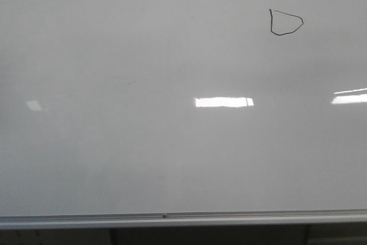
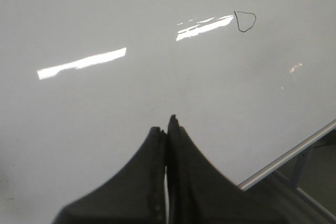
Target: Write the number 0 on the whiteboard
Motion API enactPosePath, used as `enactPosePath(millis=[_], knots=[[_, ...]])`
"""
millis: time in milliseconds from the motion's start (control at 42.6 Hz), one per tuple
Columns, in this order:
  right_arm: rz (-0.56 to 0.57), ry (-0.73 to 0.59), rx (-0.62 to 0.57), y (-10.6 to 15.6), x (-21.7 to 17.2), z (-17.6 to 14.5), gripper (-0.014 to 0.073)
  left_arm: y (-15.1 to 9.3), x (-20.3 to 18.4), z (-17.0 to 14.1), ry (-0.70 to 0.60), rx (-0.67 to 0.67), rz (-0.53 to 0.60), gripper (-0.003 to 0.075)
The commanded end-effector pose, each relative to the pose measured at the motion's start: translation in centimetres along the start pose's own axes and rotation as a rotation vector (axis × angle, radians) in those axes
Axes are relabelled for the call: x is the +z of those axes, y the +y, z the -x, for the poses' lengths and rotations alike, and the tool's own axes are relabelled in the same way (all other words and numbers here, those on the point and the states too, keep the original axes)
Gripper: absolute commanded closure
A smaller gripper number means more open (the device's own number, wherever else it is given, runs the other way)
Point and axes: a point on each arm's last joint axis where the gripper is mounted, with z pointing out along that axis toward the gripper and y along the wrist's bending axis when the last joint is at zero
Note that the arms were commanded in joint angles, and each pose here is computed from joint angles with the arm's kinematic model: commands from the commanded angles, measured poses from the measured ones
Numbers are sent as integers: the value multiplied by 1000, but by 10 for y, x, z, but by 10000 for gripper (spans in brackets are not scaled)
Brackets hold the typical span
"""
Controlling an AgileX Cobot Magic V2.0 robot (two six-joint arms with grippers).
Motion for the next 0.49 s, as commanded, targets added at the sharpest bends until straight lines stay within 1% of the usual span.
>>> enactPosePath(millis=[0, 117, 469], knots=[[-28, -40, -1, -2, 0, 10, 664, 2, -10, 11, -139, -13, 37, 740], [-27, -39, 0, -2, 0, 10, 664, 2, -15, 12, -165, -12, 41, 740], [-27, -39, 1, -2, 0, 10, 664, 2, -14, 12, -161, -12, 40, 740]])
